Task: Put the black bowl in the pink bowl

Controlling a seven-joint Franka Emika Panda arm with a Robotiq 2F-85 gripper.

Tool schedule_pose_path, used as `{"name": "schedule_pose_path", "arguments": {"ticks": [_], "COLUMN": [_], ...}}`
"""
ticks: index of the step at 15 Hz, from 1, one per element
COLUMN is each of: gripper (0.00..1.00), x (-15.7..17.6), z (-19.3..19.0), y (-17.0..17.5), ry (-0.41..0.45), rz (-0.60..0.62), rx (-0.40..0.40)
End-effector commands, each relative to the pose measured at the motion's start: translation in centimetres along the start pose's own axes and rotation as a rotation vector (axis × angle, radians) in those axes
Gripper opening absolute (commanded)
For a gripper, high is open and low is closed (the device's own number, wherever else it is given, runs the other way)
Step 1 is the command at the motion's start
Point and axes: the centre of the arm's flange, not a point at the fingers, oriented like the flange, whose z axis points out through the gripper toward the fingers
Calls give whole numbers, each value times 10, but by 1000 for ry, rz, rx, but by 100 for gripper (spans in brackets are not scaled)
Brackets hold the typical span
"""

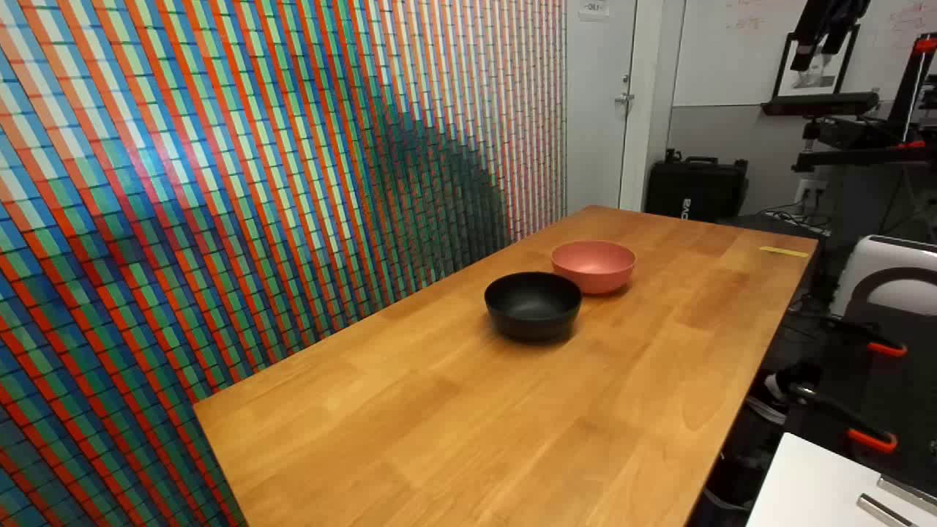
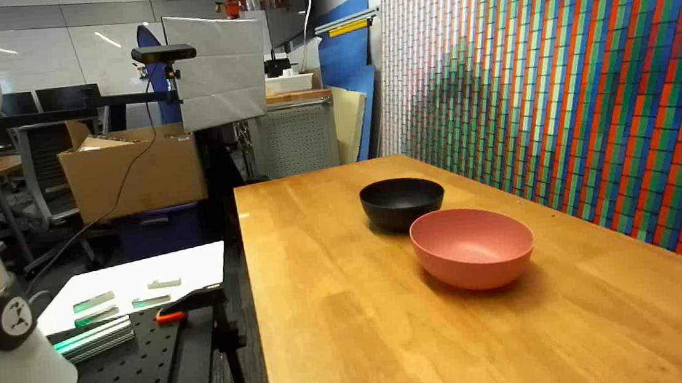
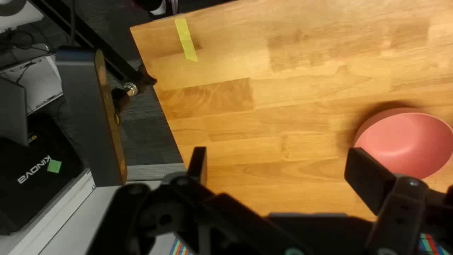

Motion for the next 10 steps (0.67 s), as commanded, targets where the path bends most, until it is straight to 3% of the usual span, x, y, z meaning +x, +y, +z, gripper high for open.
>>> {"name": "schedule_pose_path", "arguments": {"ticks": [1, 6, 10], "gripper": [100, 100, 100], "x": [1, 7, 74], "z": [-2, -9, -42], "y": [1, -2, -52], "ry": [4, 17, 167], "rz": [1, 22, -79], "rx": [-1, -30, -63]}}
